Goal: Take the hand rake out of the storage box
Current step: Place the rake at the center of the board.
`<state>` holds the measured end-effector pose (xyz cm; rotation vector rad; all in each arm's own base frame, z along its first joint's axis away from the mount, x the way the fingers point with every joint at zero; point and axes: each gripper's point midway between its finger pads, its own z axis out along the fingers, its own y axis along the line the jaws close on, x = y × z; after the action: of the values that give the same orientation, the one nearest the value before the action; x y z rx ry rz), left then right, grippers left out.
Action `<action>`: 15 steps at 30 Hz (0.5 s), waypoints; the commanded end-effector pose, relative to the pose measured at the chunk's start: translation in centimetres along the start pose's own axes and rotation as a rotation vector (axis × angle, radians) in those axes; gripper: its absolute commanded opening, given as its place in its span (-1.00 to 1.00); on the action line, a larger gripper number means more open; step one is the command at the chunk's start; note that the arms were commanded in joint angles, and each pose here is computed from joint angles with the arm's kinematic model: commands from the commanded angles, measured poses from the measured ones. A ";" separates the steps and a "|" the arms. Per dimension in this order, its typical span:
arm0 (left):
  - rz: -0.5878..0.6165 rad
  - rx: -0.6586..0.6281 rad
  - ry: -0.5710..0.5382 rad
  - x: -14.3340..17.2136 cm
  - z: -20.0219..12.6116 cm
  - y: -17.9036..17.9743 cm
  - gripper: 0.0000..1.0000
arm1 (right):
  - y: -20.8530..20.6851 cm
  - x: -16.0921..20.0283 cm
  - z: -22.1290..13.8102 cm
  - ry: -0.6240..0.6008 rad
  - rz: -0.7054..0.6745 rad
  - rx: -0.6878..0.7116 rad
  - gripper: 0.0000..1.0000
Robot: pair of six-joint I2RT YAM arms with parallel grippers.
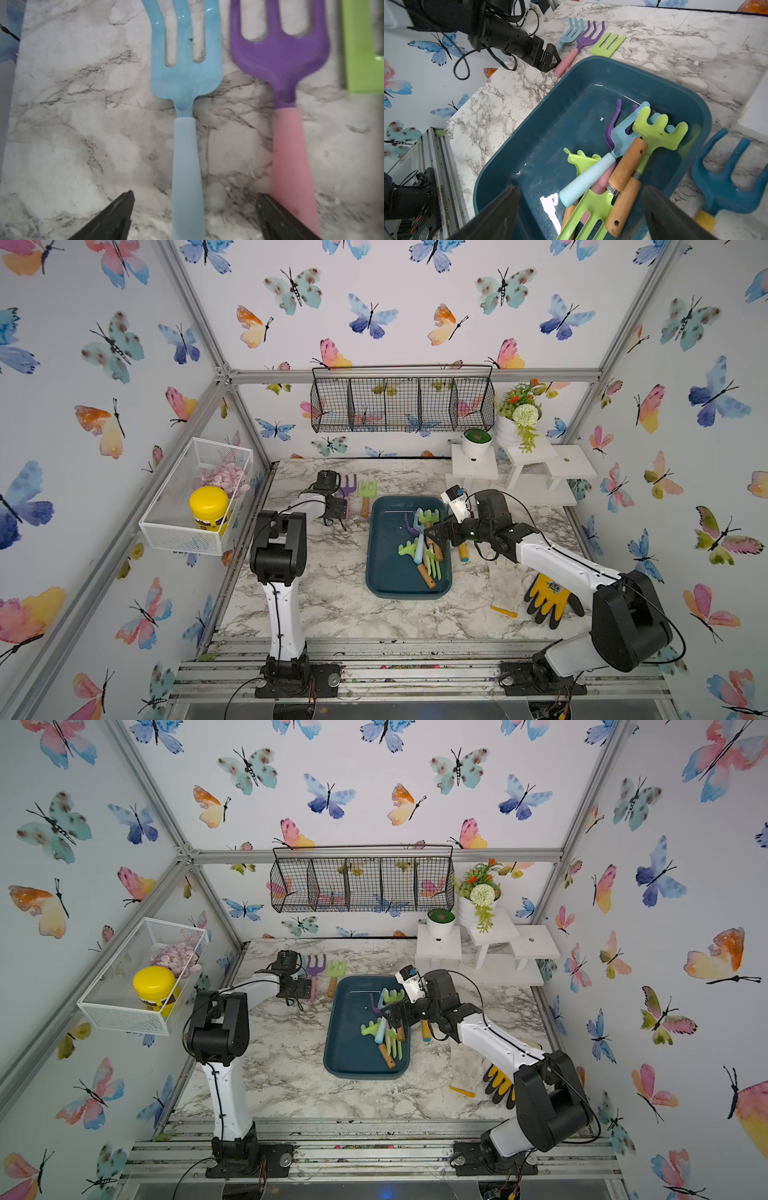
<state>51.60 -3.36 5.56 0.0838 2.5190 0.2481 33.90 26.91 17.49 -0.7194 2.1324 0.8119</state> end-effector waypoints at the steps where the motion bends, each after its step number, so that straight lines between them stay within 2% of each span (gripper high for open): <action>1: -0.020 -0.038 -0.141 -2.7 -5.1 0.1 0.97 | 0.9 -0.3 -0.9 -0.012 -0.022 -0.024 0.96; 6: -0.060 0.015 -0.195 -0.3 -10.1 -1.3 0.97 | 1.0 0.0 -1.3 -0.011 -0.011 -0.019 0.96; 15: -0.097 0.273 -0.300 2.6 -19.9 -7.7 0.97 | -0.4 1.2 -2.2 0.060 0.088 0.088 0.97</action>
<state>39.70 -11.74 17.62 0.1163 2.2418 -0.0120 32.89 25.77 18.06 -0.6712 2.1742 0.7891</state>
